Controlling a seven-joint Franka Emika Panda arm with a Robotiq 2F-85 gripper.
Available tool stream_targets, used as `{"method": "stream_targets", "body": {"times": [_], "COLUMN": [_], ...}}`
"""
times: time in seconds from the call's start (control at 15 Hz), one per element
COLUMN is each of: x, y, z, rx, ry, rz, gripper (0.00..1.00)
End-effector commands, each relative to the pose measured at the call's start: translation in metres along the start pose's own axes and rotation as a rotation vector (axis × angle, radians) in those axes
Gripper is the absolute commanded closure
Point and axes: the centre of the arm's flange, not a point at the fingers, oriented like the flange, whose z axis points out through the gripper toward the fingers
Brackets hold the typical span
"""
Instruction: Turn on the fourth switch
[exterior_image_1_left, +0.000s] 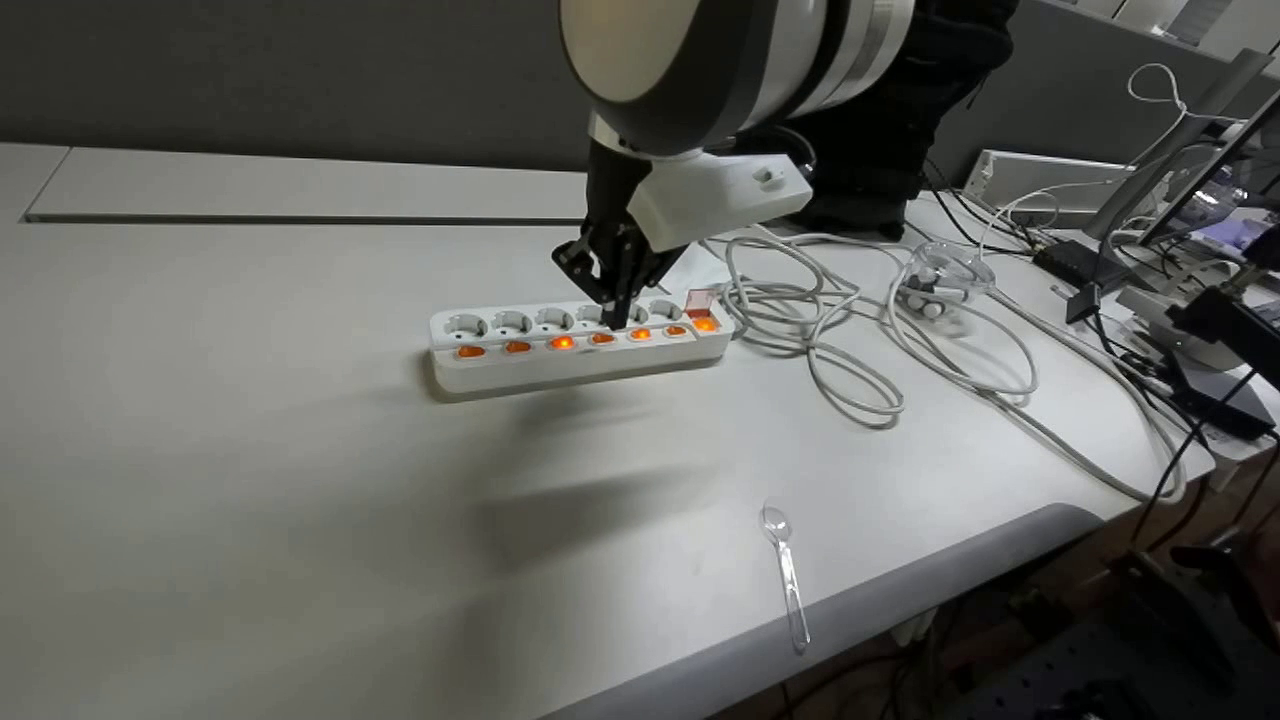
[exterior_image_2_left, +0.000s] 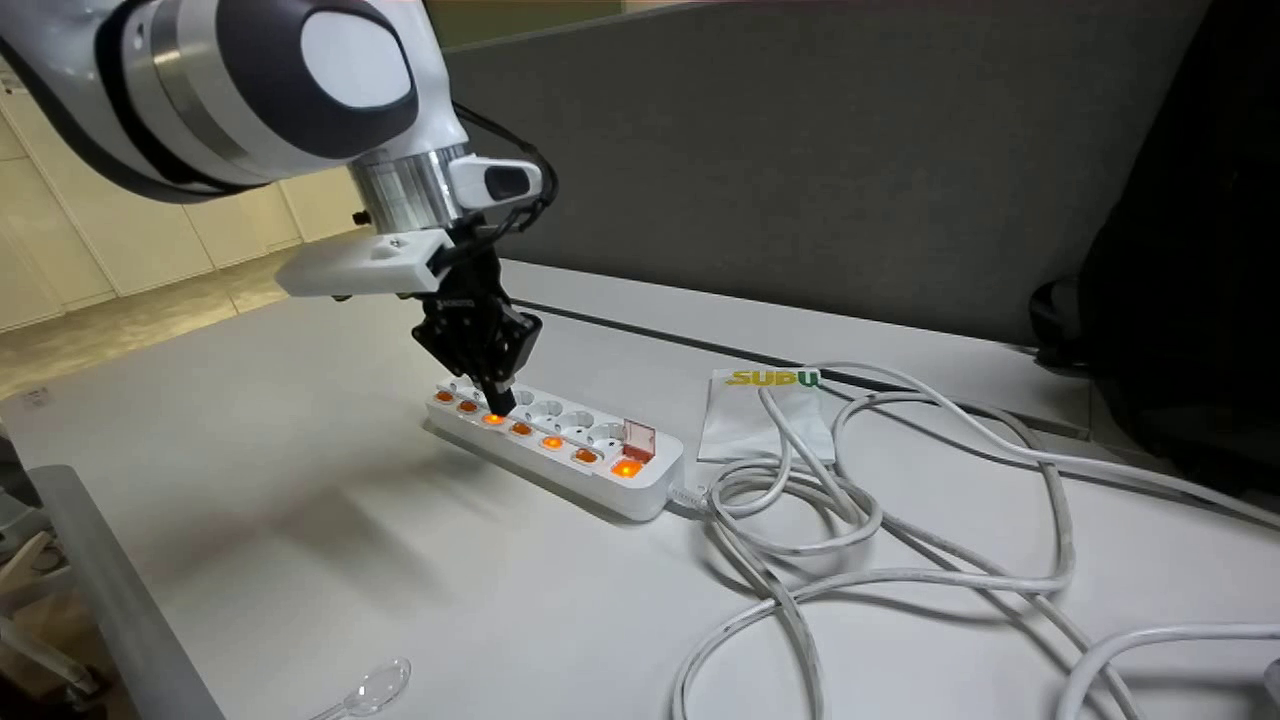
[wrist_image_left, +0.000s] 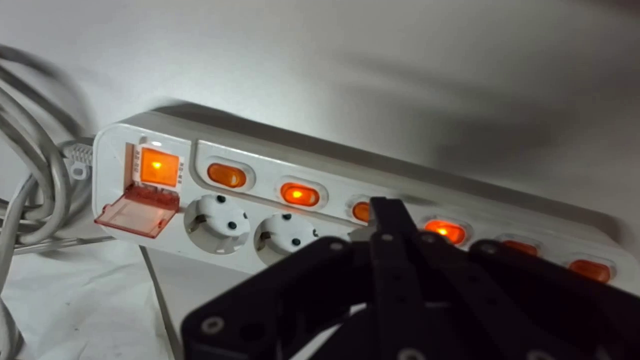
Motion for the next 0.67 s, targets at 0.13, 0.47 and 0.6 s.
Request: {"method": "stream_targets", "body": {"times": [0.13, 0.47, 0.6], "x": [0.007, 0.008, 0.009], "y": [0.006, 0.004, 0.003], "z": [0.01, 0.016, 0.018], "rx": [-0.003, 0.002, 0.002], "ry": [0.005, -0.005, -0.005], "rz": [0.017, 0.014, 0.016], "gripper": [1.0, 1.0, 1.0]}}
